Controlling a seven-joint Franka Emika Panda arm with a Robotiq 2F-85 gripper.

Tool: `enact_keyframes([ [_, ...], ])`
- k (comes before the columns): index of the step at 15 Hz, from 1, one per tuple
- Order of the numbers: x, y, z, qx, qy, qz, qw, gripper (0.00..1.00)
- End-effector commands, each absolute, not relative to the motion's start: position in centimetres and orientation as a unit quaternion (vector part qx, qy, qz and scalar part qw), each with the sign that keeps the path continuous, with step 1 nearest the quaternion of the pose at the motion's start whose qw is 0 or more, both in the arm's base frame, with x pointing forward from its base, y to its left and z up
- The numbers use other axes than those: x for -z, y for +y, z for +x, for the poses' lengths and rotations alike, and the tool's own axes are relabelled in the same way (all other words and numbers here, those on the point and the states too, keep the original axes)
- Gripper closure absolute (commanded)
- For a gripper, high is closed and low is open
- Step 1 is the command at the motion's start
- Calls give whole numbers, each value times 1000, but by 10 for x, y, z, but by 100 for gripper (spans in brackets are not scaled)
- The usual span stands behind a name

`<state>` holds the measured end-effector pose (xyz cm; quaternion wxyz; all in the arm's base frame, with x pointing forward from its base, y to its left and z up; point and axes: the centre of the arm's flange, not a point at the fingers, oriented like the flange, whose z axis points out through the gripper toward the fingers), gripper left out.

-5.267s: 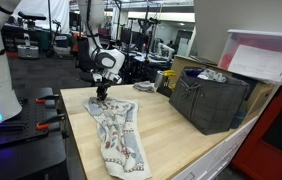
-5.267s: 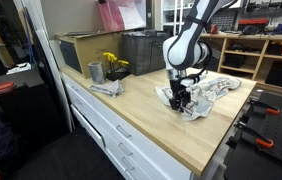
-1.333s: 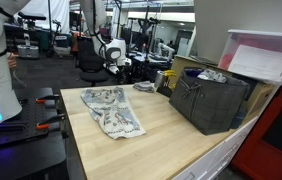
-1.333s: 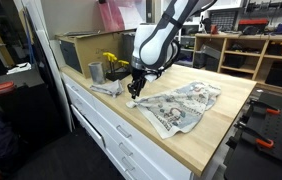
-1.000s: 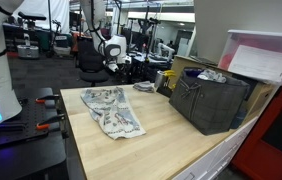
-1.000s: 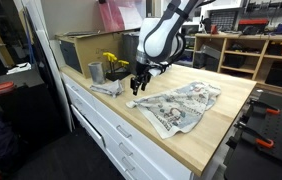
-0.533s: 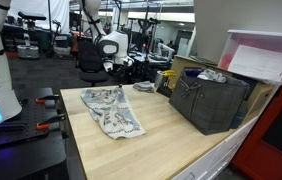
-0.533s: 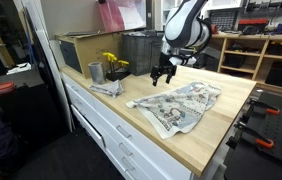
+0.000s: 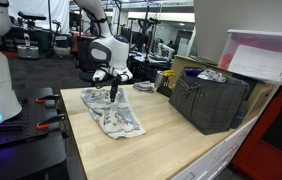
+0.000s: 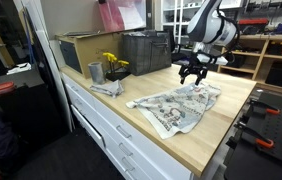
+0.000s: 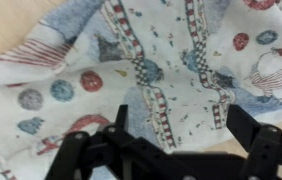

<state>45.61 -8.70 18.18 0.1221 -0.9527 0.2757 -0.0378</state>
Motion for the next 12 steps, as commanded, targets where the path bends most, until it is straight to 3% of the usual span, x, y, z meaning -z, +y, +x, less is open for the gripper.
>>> enact_keyframes([
  [1,-176,-123,411,22,322,-936,139,0],
  [5,-159,-152,402,17,361,-923,129,0],
  [6,-157,-157,403,19,366,-922,123,25],
  [8,-155,-164,409,24,372,-921,113,32],
  [12,-144,-176,428,36,371,-924,78,65],
])
